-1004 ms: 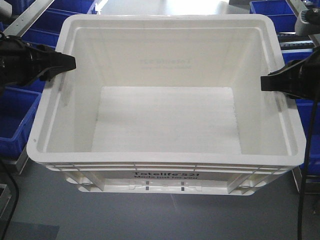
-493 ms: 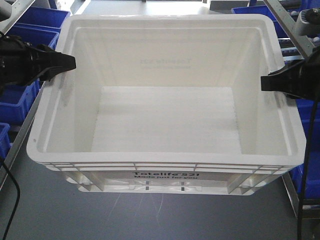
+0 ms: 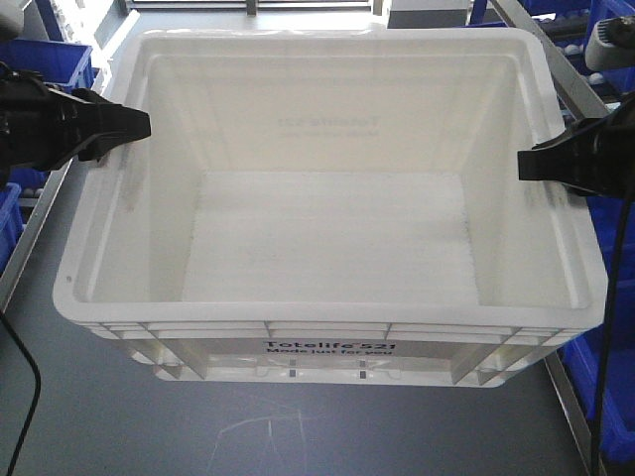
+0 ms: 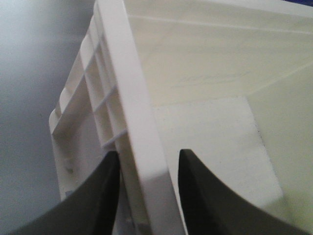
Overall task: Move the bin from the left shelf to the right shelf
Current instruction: 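Hold the tote rims in both grippers while the base drives forward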
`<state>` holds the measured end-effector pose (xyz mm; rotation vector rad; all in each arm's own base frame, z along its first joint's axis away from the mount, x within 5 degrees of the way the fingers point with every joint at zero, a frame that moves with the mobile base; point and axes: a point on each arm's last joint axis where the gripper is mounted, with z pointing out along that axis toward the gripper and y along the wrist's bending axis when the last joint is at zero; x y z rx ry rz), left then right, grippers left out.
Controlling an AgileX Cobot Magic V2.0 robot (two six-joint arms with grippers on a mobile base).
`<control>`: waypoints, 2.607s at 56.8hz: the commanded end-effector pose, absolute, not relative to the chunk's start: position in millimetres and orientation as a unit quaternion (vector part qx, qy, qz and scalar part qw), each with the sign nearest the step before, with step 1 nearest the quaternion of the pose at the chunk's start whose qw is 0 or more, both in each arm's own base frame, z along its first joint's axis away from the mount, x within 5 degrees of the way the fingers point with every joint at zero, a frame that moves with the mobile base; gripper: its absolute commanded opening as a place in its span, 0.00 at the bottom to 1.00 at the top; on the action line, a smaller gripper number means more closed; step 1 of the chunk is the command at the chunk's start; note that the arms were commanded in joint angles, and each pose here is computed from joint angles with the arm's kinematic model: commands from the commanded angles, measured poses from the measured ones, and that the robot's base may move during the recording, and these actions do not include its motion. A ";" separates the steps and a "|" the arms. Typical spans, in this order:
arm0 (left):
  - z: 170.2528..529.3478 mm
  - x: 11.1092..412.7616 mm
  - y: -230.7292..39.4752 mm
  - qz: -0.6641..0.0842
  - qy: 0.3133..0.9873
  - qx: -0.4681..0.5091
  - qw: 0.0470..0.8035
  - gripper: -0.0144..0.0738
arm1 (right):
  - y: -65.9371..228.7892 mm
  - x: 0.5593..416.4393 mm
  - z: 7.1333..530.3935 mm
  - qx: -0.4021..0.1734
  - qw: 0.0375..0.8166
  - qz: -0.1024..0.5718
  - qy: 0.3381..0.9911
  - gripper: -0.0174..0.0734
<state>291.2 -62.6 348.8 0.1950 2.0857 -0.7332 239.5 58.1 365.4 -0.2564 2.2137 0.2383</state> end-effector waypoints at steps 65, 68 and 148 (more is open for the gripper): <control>382.6 264.7 -92.9 -0.422 0.795 0.130 0.417 0.16 | 71.2 236.2 402.1 -0.076 0.524 0.175 0.830 0.19; 382.6 264.7 -92.9 -0.422 0.795 0.130 0.417 0.16 | 71.2 236.2 402.1 -0.076 0.524 0.175 0.830 0.19; 382.5 264.3 -93.1 -0.423 0.795 0.131 0.415 0.16 | 71.2 236.2 402.1 -0.076 0.524 0.175 0.830 0.19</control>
